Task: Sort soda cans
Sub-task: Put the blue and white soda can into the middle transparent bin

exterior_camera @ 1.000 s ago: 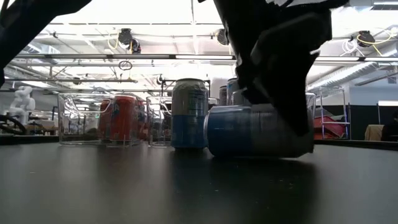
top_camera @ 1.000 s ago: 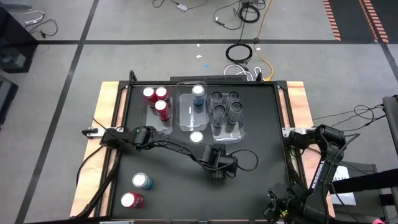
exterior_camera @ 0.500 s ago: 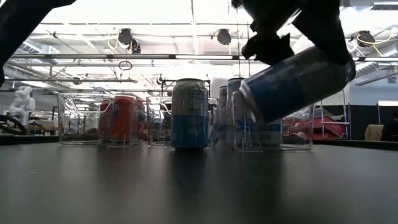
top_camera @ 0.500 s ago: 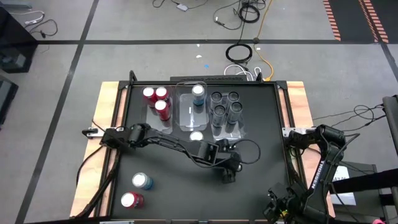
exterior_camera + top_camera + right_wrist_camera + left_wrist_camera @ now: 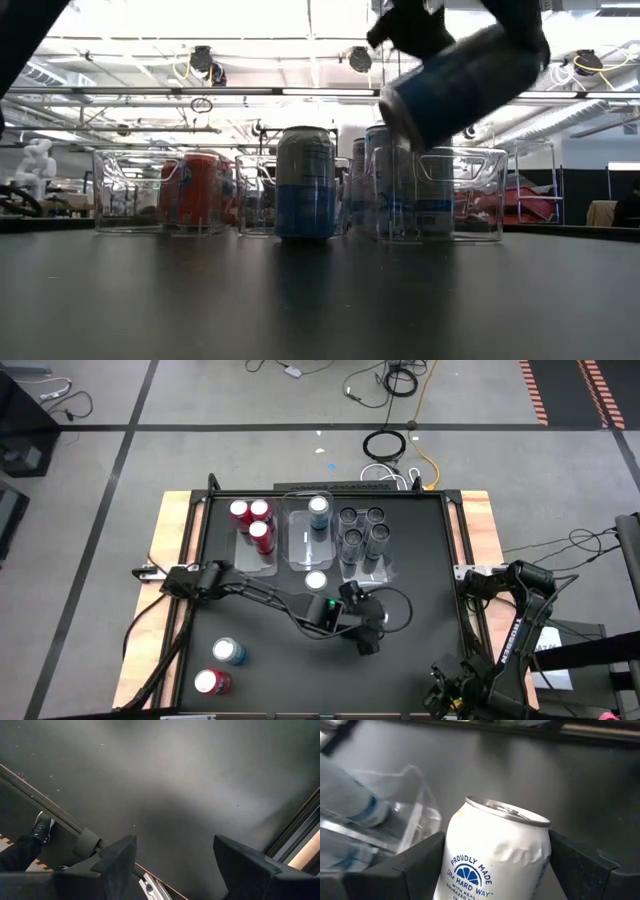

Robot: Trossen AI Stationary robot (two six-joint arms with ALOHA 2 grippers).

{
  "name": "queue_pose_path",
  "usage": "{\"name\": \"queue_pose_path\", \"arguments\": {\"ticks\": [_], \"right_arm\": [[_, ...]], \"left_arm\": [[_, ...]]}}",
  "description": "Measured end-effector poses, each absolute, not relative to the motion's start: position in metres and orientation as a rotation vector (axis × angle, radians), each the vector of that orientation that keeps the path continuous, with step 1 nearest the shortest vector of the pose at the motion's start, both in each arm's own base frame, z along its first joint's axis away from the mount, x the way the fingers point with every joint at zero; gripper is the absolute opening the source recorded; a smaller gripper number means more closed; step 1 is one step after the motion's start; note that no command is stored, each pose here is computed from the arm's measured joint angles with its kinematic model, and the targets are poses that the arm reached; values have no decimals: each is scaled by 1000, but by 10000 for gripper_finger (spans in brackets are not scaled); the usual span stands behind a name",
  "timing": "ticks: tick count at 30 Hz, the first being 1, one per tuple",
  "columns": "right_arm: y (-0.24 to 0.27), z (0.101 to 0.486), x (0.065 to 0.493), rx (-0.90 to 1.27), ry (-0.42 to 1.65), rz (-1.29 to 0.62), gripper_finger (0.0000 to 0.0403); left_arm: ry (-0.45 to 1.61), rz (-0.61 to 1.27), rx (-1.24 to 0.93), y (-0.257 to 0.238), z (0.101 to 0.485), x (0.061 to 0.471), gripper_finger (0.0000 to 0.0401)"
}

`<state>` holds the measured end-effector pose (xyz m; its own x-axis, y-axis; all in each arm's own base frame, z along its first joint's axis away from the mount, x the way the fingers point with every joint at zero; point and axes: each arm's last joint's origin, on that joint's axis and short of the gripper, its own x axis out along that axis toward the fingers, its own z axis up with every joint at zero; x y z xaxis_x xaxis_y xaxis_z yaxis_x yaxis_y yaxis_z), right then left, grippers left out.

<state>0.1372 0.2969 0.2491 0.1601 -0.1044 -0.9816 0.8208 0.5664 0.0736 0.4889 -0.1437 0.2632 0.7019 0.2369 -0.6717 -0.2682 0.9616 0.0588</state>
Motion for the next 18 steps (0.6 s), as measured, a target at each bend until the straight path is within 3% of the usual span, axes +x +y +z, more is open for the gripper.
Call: {"name": "queue_pose_path", "arguments": {"ticks": [18], "right_arm": [[297,249,136,717,1218,-745,256]], "left_arm": [[862,745,330,-138,294,420,329]]}}
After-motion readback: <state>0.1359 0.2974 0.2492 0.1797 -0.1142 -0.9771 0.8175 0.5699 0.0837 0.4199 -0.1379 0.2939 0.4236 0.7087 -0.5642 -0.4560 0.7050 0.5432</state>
